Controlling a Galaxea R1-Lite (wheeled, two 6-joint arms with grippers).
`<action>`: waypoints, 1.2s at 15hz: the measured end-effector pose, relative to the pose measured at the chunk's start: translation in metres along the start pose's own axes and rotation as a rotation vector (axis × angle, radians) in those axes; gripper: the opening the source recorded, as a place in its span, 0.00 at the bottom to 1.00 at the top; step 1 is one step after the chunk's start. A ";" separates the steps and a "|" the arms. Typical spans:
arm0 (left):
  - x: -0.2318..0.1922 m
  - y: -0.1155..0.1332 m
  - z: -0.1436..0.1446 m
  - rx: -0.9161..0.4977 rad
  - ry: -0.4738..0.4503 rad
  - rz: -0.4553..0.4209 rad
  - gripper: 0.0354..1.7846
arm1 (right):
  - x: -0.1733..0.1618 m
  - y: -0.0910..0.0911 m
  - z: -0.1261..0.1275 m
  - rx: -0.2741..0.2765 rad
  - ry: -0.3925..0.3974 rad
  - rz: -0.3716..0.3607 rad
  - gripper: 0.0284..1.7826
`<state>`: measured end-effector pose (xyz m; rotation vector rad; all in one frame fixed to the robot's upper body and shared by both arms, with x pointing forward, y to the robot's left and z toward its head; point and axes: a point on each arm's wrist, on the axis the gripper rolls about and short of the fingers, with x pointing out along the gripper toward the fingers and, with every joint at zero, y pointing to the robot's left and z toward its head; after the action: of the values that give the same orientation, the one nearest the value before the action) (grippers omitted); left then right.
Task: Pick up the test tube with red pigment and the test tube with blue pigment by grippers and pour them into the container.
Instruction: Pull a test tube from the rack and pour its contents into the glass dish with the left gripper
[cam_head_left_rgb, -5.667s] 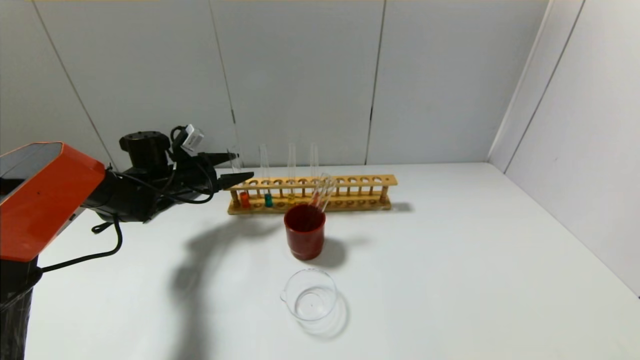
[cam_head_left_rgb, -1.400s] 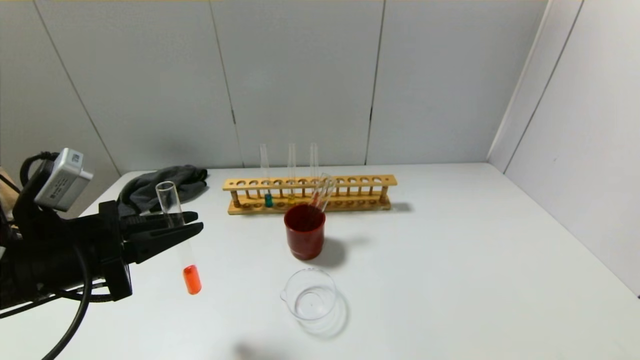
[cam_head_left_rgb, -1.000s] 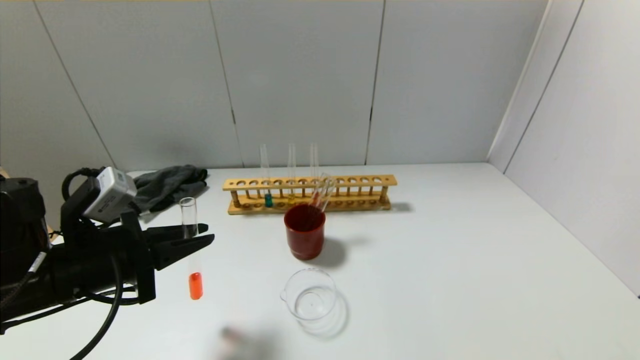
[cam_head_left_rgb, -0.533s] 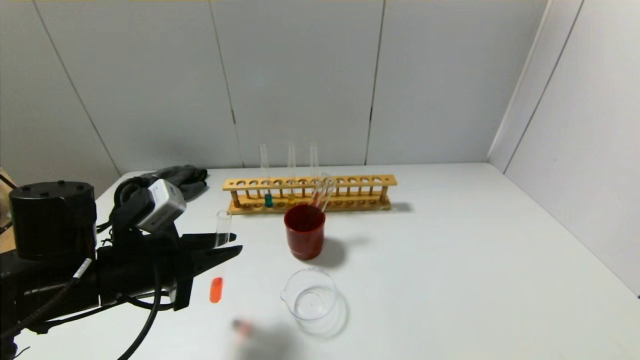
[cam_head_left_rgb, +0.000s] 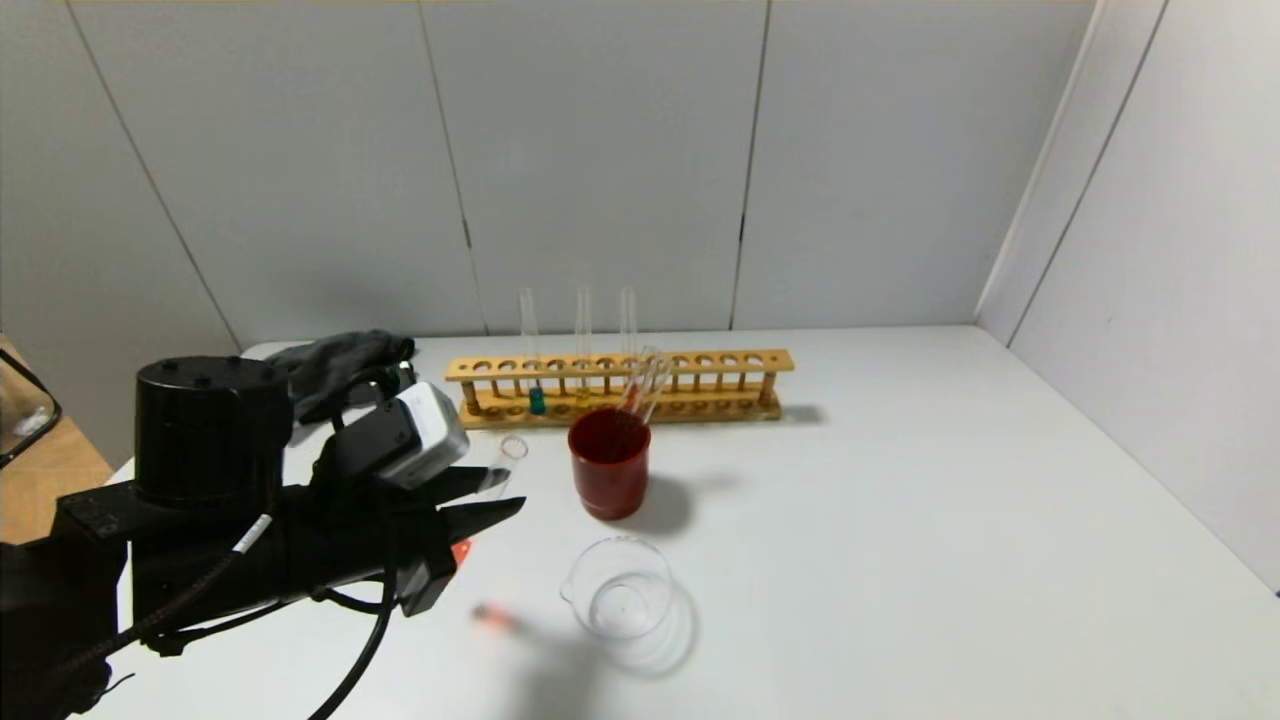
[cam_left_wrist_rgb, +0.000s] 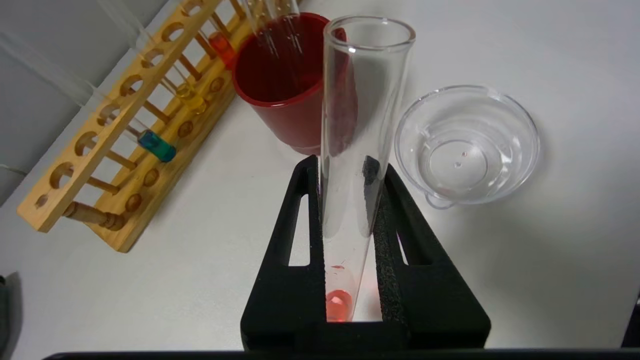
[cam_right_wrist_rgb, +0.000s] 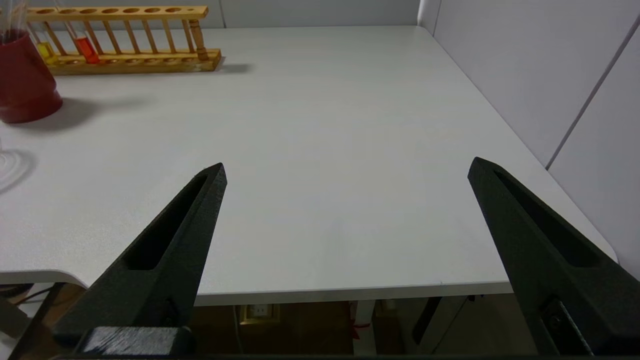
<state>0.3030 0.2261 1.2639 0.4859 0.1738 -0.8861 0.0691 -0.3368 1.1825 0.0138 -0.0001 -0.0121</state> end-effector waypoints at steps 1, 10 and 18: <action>0.004 -0.003 0.001 0.020 0.009 -0.014 0.17 | 0.000 0.000 0.000 0.000 0.000 0.000 0.95; 0.015 -0.009 -0.001 0.183 0.201 0.012 0.17 | 0.000 0.000 0.000 0.000 0.000 0.000 0.95; 0.020 -0.014 0.009 0.306 0.265 0.020 0.17 | 0.000 0.000 0.000 0.000 0.000 0.000 0.95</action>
<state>0.3038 0.2001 1.2605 0.8898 0.2764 -0.8298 0.0691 -0.3368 1.1825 0.0138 -0.0001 -0.0126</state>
